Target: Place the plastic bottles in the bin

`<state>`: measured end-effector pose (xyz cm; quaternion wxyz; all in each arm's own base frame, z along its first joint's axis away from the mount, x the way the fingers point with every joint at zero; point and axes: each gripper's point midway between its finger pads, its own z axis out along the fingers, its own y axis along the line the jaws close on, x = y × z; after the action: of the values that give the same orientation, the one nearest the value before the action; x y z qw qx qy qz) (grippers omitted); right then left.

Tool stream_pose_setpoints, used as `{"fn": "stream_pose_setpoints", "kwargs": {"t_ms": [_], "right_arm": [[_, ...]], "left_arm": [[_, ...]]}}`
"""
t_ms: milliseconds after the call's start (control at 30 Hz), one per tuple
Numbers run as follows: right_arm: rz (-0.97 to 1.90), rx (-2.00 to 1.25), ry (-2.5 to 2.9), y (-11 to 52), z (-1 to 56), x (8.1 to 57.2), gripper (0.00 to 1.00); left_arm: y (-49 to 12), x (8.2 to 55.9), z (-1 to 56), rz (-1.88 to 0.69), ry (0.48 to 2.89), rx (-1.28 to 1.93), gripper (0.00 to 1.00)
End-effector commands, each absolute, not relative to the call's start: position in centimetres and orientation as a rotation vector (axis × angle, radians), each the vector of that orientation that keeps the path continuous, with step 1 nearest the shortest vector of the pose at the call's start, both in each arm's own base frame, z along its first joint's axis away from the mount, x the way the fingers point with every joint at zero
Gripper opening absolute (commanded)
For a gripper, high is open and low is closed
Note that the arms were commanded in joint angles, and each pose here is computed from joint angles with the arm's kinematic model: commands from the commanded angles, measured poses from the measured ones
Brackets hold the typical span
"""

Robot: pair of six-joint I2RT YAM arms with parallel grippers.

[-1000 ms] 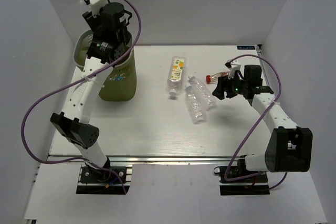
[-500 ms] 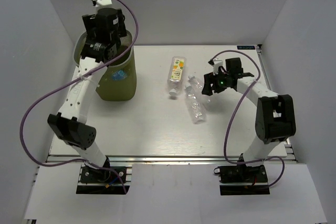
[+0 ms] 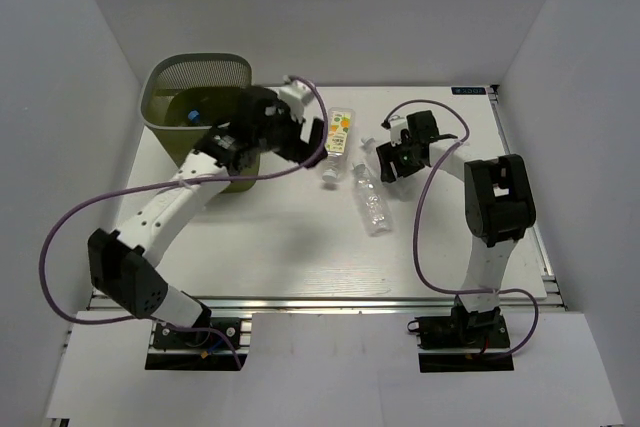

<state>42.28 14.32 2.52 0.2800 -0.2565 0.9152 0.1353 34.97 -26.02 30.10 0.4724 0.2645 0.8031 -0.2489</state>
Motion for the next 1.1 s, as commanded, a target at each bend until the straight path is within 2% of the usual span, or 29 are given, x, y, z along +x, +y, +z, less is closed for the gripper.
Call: {"fn": "stream_pose_setpoints", "kwargs": {"t_ms": [0, 67, 100, 133, 200, 367, 467, 533, 567, 600, 667, 700, 733, 800, 833, 967, 1067], "right_arm": [[0.316, -0.719, 2.424, 14.3, 2.8, 43.6, 0.68], [0.357, -0.743, 2.417, 14.7, 3.1, 43.1, 0.54], [0.371, -0.776, 2.408, 14.8, 3.3, 42.8, 0.32], [0.412, -0.798, 2.394, 15.2, 3.8, 42.5, 0.23], [0.484, -0.865, 2.310, 16.1, 6.9, 42.0, 0.12], [0.710, -1.039, 1.812, 21.5, 22.5, 41.7, 0.10], [0.762, -1.032, 1.610, 24.5, 29.4, 42.4, 0.10], [0.837, -1.022, 1.435, 27.6, 34.5, 43.1, 0.10], [0.879, -1.038, 1.402, 29.2, 34.7, 43.1, 0.12], [0.872, -1.038, 1.302, 30.1, 38.1, 43.3, 0.12], [0.944, -1.034, 1.209, 34.0, 39.2, 43.5, 0.12], [0.944, -1.026, 1.113, 34.8, 43.0, 43.2, 0.14], [0.969, -1.019, 1.045, 36.9, 43.0, 43.9, 0.14], [1.031, -1.004, 0.900, 39.9, 46.5, 41.9, 0.17], [1.019, -0.969, 0.820, 41.5, 48.1, 42.4, 0.17], [1.009, -0.884, 0.642, 45.4, 51.3, 41.3, 0.19], [0.986, -0.800, 0.604, 47.6, 51.0, 40.9, 0.22]], "left_arm": [[-27.5, 31.9, 24.7, -0.698, 2.093, 0.665, 1.00], [-27.6, 31.8, 23.3, -0.670, 2.104, 0.638, 1.00], [-27.5, 31.1, 21.2, -0.660, 2.151, 0.636, 1.00], [-27.1, 31.1, 20.2, -0.633, 2.166, 0.625, 1.00], [-27.1, 30.0, 17.4, -0.617, 2.226, 0.609, 1.00], [-27.0, 27.0, 12.8, -0.661, 2.295, 0.595, 1.00], [-26.6, 24.9, 9.8, -0.675, 2.353, 0.608, 1.00], [-26.8, 24.1, 9.2, -0.699, 2.374, 0.600, 1.00], [-26.9, 23.6, 9.2, -0.704, 2.371, 0.613, 1.00], [-26.8, 23.3, 8.9, -0.710, 2.383, 0.620, 1.00], [-27.2, 22.5, 9.2, -0.733, 2.377, 0.622, 1.00], [-27.1, 22.3, 9.1, -0.729, 2.386, 0.623, 1.00], [-27.1, 22.1, 9.5, -0.726, 2.376, 0.628, 1.00], [-27.1, 21.8, 9.7, -0.733, 2.375, 0.609, 1.00], [-26.9, 21.3, 9.7, -0.725, 2.376, 0.615, 1.00], [-26.6, 20.4, 9.7, -0.721, 2.391, 0.587, 1.00], [-26.6, 20.0, 10.1, -0.733, 2.387, 0.562, 1.00]]}}
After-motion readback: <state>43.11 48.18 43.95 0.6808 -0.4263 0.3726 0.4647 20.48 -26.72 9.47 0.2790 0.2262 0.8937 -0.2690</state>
